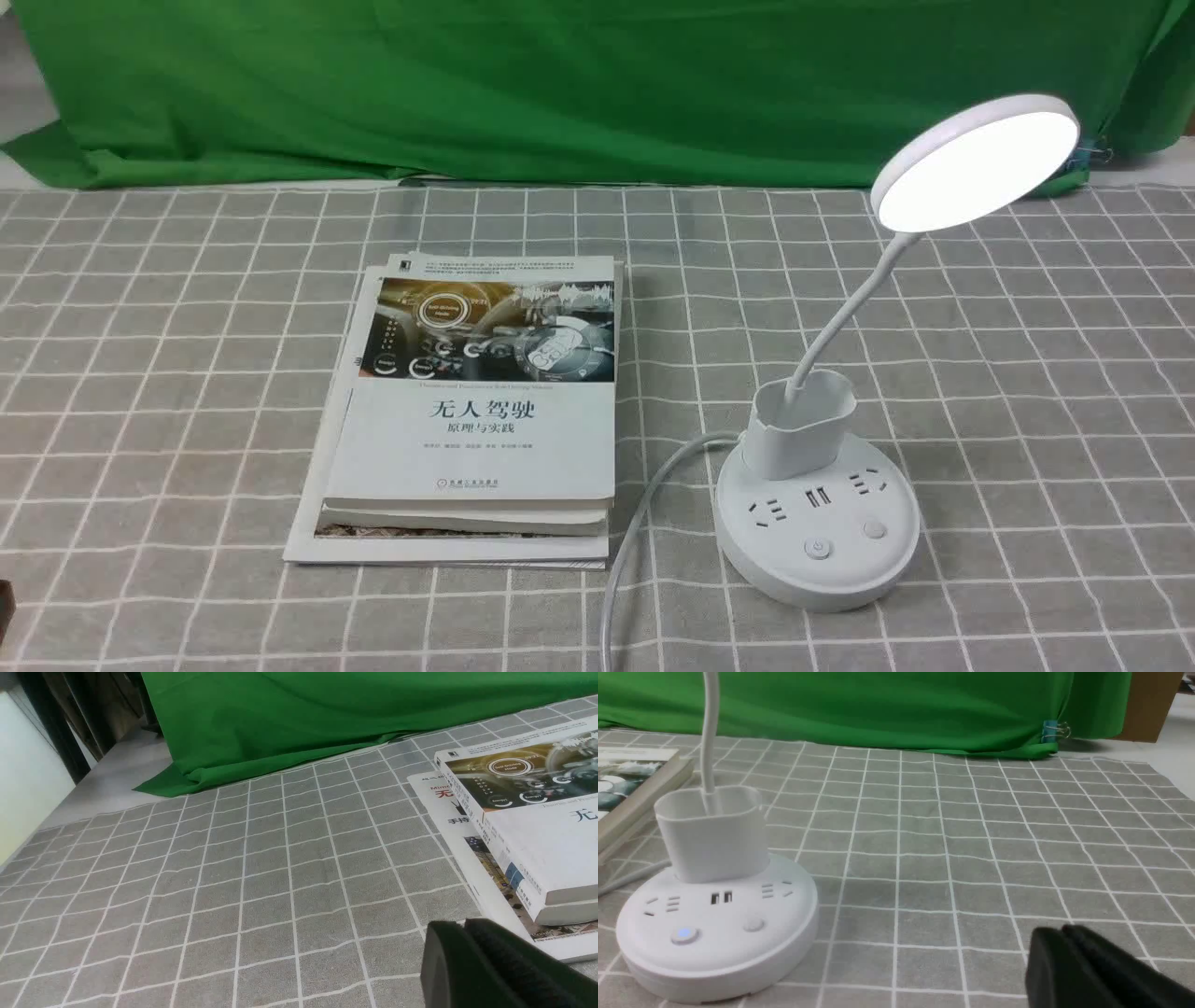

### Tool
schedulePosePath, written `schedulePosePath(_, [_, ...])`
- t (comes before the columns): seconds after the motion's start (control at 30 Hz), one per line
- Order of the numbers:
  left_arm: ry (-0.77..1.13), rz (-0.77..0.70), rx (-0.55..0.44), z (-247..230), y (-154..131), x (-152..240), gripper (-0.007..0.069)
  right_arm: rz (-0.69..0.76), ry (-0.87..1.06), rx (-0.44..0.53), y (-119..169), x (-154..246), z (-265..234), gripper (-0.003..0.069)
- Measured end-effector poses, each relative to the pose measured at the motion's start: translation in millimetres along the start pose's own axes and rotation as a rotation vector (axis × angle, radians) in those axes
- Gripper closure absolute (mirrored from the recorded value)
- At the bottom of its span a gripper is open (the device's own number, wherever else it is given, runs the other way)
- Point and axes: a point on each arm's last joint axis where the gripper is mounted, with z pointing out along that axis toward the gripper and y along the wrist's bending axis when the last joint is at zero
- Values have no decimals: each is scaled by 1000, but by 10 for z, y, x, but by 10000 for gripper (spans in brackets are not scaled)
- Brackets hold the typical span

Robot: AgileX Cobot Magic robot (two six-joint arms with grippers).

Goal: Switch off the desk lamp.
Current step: Use the right arm to press the button switch on the lamp holder

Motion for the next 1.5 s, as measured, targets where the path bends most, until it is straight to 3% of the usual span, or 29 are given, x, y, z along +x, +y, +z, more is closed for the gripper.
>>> schedulePosePath(0.87, [0,0,0,0,0,0,606,0,-1,0,0,-1,0,610])
schedulePosePath(0.97, [0,0,0,0,0,0,606,0,-2,0,0,-2,0,539])
schedulePosePath(1.13, [0,0,0,0,0,0,606,0,-13,2,-1,-12,0,528])
schedulePosePath(1.5, [0,0,0,0,0,0,606,49,-250,24,-27,-225,-29,529])
